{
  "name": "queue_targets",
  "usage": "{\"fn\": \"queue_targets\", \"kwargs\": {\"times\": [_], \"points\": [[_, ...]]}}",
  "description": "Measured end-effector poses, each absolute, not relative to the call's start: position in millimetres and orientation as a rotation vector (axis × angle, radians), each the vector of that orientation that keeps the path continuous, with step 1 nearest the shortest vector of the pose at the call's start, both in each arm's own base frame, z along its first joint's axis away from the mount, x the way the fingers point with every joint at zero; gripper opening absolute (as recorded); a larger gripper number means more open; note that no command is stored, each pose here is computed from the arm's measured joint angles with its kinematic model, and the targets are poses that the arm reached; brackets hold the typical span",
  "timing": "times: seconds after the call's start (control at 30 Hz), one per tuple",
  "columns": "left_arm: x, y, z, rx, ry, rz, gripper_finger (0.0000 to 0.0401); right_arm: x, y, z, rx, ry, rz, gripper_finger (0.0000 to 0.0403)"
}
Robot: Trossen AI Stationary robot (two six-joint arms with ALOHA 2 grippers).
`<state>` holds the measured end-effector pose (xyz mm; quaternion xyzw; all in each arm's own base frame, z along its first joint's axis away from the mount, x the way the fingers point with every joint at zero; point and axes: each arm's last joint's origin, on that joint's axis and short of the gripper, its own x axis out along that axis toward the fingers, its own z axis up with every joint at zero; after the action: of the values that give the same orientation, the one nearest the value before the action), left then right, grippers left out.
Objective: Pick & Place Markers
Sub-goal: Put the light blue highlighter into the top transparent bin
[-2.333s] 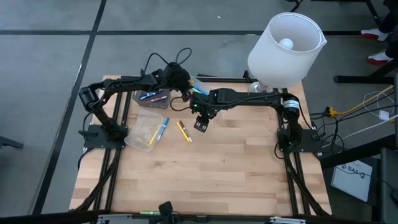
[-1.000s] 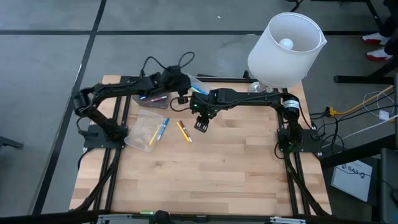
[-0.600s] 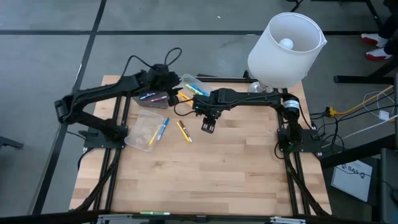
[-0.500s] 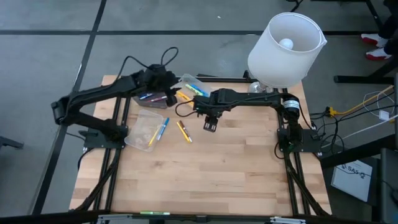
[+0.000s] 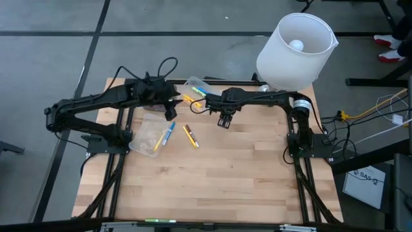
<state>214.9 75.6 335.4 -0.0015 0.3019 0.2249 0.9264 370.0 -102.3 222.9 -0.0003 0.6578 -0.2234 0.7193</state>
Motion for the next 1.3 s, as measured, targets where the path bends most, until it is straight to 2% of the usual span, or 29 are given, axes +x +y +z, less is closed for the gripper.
{"fn": "queue_targets", "kwargs": {"times": [0.47,0.7,1.17,1.3], "points": [[205.1,57.8,339.5,0.03,0.638,0.508,0.0139,357.3,-151.5,200.1,0.072,1.376,-0.603,0.0177],[205.5,56.5,339.4,0.016,0.634,0.507,0.0139,349.5,-170.2,199.5,0.12,1.38,-0.516,0.0177],[205.5,56.5,339.4,0.016,0.634,0.508,0.0139,337.2,-200.8,199.7,0.233,1.321,-0.494,0.0177],[205.6,56.5,339.4,0.016,0.634,0.508,0.0139,331.9,-198.5,186.8,0.244,1.349,-0.483,0.0177]]}}
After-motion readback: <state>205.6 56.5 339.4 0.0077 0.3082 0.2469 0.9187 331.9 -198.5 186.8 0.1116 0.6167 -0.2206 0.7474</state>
